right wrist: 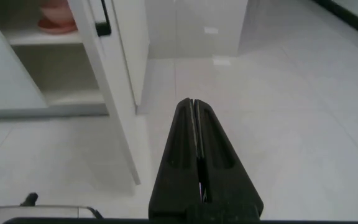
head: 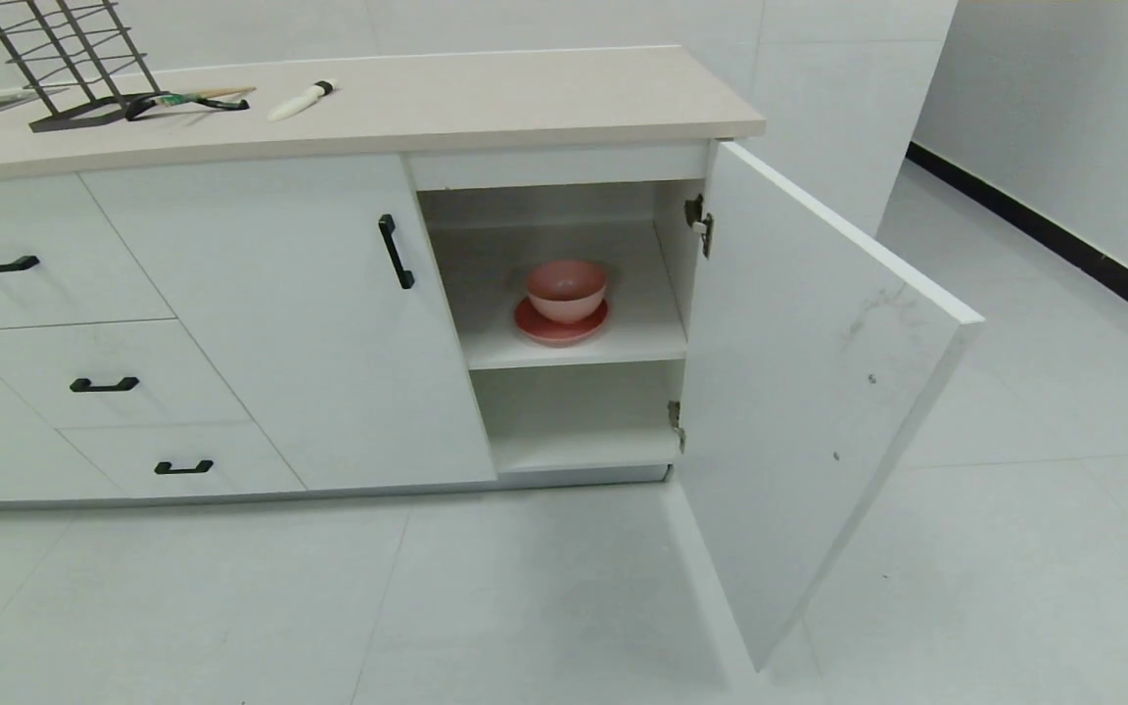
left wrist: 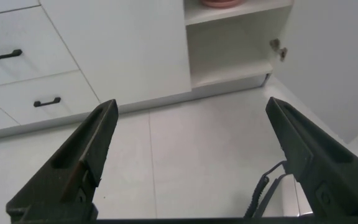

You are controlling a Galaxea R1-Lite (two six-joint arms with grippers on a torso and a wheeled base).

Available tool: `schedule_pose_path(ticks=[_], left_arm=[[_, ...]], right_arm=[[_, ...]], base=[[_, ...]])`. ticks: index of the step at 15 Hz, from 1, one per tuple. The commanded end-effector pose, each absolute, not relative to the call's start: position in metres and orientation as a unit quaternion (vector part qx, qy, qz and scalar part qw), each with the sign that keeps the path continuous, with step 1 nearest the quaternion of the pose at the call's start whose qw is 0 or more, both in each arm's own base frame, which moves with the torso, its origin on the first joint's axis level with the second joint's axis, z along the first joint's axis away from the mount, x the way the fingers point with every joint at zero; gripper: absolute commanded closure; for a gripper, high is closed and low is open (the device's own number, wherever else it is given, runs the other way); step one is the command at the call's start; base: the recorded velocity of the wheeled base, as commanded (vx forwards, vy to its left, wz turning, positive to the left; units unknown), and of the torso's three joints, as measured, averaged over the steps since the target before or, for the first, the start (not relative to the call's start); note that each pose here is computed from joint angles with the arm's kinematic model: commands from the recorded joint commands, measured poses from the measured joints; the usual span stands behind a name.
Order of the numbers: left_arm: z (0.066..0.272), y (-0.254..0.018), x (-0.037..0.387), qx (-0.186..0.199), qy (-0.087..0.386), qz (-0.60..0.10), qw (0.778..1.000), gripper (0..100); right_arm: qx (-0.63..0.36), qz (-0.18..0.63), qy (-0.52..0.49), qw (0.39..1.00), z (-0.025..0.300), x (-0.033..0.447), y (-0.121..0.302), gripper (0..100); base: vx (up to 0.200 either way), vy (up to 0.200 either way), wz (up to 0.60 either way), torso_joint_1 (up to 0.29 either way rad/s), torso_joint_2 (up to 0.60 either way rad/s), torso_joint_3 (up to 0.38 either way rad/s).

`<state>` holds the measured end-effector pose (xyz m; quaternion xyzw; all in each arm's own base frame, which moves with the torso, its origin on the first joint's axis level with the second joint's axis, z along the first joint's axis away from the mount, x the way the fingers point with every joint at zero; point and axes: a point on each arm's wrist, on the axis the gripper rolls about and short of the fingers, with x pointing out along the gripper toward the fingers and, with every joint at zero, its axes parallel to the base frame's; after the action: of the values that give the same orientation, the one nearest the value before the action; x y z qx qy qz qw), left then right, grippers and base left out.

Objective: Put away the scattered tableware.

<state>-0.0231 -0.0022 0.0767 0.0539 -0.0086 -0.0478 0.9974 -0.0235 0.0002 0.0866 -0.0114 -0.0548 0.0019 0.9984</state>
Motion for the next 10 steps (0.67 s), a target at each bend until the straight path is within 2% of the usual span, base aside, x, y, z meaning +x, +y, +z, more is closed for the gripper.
schedule_pose_path(ticks=[1, 2, 4, 7, 8, 10], left_arm=[[0.077, -0.002, -0.023, 0.055, -0.008, -0.048, 0.997, 0], [0.077, -0.002, -0.023, 0.054, -0.008, -0.047, 0.997, 0], [0.077, -0.002, -0.023, 0.054, -0.008, -0.047, 0.997, 0], [0.077, -0.002, -0.023, 0.054, -0.008, -0.047, 0.997, 0], [0.077, -0.002, -0.023, 0.053, -0.008, -0.047, 0.997, 0], [0.077, -0.002, -0.023, 0.047, -0.007, -0.043, 0.998, 0]], right_arm=[[-0.029, 0.013, -0.106, 0.994, 0.097, -0.025, 0.001, 100], [-0.037, 0.050, -0.097, 0.993, 0.100, -0.024, 0.002, 100], [-0.036, 0.097, -0.052, 0.993, 0.131, -0.008, 0.003, 100], [-0.041, 0.165, -0.045, 0.984, 0.179, 0.032, 0.009, 100], [-0.051, 0.177, -0.045, 0.982, 0.182, 0.044, 0.012, 100], [-0.062, 0.199, -0.019, 0.978, 0.177, 0.080, 0.020, 100]], base=[[0.000, 0.000, 0.00, 0.000, 0.00, 0.000], [0.000, 0.000, 0.00, 0.000, 0.00, 0.000], [0.000, 0.000, 0.00, 0.000, 0.00, 0.000], [0.000, 0.000, 0.00, 0.000, 0.00, 0.000], [0.000, 0.000, 0.00, 0.000, 0.00, 0.000], [0.200, 0.200, 0.00, 0.005, 0.00, 0.005]])
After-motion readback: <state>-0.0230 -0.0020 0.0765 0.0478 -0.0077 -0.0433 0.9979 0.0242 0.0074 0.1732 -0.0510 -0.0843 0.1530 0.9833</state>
